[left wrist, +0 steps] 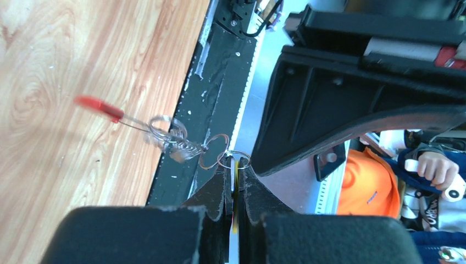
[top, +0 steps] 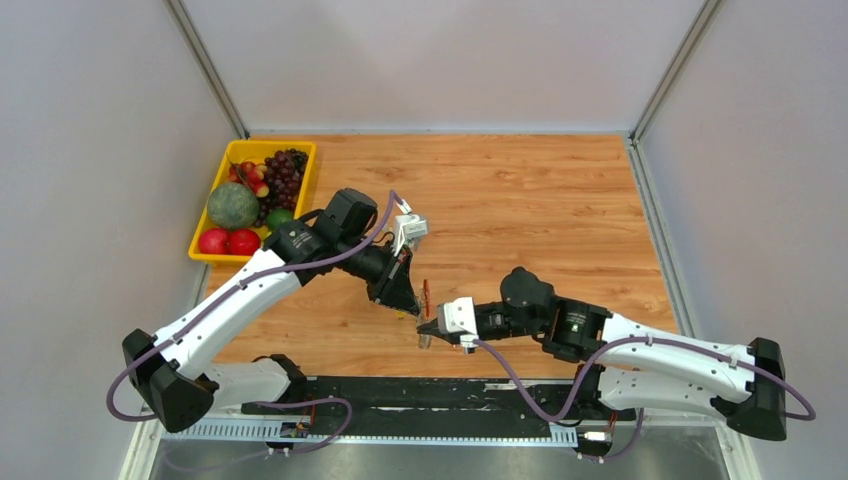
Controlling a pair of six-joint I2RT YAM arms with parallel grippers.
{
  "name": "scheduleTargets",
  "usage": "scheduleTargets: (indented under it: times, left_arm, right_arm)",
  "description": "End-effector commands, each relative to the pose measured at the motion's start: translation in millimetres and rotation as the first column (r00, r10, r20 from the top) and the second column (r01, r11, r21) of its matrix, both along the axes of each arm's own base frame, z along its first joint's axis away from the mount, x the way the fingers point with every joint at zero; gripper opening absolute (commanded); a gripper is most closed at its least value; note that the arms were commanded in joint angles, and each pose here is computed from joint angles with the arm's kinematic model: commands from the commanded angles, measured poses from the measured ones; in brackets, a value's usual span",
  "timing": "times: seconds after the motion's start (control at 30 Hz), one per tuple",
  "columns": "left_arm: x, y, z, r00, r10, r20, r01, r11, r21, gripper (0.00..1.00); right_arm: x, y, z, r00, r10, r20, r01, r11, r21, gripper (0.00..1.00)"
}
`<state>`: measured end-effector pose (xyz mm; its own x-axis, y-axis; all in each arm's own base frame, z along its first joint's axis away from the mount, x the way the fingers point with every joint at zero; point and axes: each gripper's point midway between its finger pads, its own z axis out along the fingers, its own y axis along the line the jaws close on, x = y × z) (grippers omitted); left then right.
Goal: Remove the keys from the keyring
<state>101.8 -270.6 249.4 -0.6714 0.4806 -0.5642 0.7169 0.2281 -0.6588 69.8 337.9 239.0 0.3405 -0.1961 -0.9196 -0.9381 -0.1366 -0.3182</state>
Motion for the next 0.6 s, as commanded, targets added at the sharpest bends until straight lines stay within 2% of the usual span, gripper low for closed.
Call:
scheduleTargets:
  times: [0.0,0.1,0.23,0.27,0.37,0.57]
  left_arm:
    - [4,1,31,0.988,-0.002,0.153,0.017,0.995,-0.095,0.00]
    - [3,3,34,0.986,0.005,0.167,0.013,0.995,-0.103,0.00]
    - [1,2,37,0.987,-0.003,0.161,0.021,0.993,-0.112,0.00]
    - [0,2,38,0.987,-0.008,0.159,0.027,0.993,-0.117,0.00]
    - [-3,3,40,0.988,-0.024,0.154,0.043,0.992,-0.122,0.00]
    - [-7,5,40,0.987,-0.035,0.155,0.054,0.991,-0.122,0.00]
  right_arm:
    - [6,-9,35,0.997,-0.076,-0.007,0.076,0.991,0.114,0.00]
    - [15,-21,40,0.988,-0.151,-0.035,0.155,0.974,0.165,0.06]
    - [22,-32,52,0.974,-0.212,-0.076,0.225,0.938,0.264,0.42]
    - [23,-33,54,0.971,-0.222,-0.086,0.237,0.930,0.280,0.47]
    - [30,-34,57,0.961,-0.255,-0.103,0.274,0.916,0.293,0.49]
    - [35,-18,66,0.967,-0.231,-0.105,0.251,0.929,0.273,0.43]
